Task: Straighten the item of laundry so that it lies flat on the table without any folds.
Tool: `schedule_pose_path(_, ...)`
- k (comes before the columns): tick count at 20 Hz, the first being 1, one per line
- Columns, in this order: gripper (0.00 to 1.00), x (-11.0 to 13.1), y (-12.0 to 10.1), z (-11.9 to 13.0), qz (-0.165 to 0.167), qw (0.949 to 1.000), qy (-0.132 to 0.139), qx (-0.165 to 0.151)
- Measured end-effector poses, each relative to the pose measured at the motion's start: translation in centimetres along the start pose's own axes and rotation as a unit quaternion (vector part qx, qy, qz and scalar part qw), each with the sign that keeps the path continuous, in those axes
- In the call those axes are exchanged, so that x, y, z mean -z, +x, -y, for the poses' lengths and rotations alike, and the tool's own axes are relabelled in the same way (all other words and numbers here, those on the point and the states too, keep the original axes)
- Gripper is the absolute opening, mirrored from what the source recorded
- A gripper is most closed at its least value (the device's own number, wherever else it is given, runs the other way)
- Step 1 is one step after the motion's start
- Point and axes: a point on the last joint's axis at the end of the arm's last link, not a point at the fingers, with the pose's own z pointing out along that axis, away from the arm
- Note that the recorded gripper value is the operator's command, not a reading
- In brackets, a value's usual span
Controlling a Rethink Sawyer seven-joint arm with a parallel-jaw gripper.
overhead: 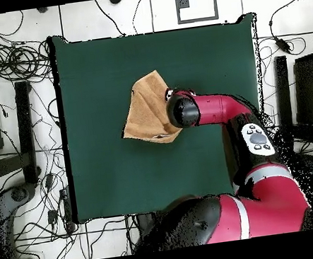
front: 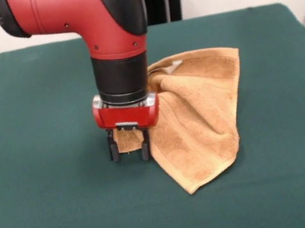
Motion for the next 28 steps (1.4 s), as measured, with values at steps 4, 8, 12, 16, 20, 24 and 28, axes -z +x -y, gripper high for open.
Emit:
schedule_pose_path(4, 1.00, 0.3, 0.1, -1.4, 0.000, 1.0000, -0.007, 0.006)
schedule_pose_path(8, 1.00, 0.7, -0.1, -3.4, 0.003, 0.9998, -0.013, 0.014)
schedule_pose_path(12, 1.00, 1.4, -0.5, -5.1, 0.008, 0.9997, -0.018, 0.018)
schedule_pose_path(16, 1.00, 2.2, -1.0, -7.9, 0.012, 0.9994, -0.027, 0.019)
schedule_pose_path(20, 1.00, 2.6, -1.2, -10.8, 0.013, 0.9991, -0.038, 0.015)
schedule_pose_path(24, 1.00, 2.8, -1.6, -13.6, 0.016, 0.9987, -0.047, 0.011)
schedule_pose_path(28, 1.00, 2.9, -2.2, -16.5, 0.022, 0.9984, -0.052, 0.006)
